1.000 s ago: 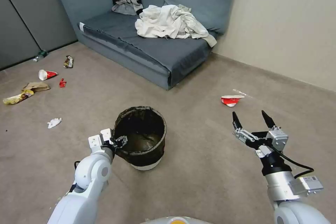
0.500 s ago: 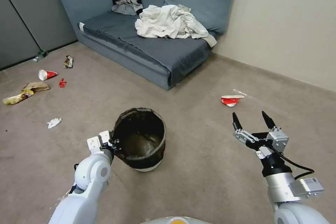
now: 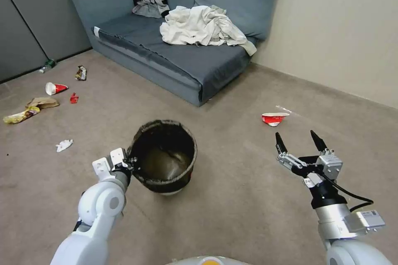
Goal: Pick up the trash can from the floor.
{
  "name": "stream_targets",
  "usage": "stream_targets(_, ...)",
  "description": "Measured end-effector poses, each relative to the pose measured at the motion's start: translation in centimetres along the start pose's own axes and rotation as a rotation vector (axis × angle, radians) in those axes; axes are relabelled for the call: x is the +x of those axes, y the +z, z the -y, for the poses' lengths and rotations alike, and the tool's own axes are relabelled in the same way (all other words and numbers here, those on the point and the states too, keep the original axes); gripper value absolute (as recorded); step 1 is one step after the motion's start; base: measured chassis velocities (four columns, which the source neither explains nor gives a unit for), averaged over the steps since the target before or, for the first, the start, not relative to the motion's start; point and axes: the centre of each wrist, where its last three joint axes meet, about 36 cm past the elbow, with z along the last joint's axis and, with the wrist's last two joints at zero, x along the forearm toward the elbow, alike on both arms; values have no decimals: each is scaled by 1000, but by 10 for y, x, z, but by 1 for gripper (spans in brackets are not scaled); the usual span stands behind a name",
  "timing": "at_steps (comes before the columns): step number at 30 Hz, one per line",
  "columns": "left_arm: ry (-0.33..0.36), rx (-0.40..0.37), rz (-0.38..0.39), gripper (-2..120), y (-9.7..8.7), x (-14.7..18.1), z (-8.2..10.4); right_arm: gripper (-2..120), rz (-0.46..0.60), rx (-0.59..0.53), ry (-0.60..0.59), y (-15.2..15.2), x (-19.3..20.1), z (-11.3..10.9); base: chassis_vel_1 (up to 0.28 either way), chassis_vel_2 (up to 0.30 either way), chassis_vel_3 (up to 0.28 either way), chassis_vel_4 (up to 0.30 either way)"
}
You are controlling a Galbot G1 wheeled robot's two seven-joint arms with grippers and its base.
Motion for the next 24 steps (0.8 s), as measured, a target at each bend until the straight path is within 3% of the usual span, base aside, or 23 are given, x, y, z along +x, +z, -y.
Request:
stream_targets(7, 44, 31, 30, 1, -11, 32, 9, 100, 8, 1, 1, -3, 0, 0, 0, 0, 0, 0)
stream_targets(24, 41, 17, 30, 1, -12, 41, 8, 100, 16, -1, 11, -6, 1, -1, 0, 0, 0, 0)
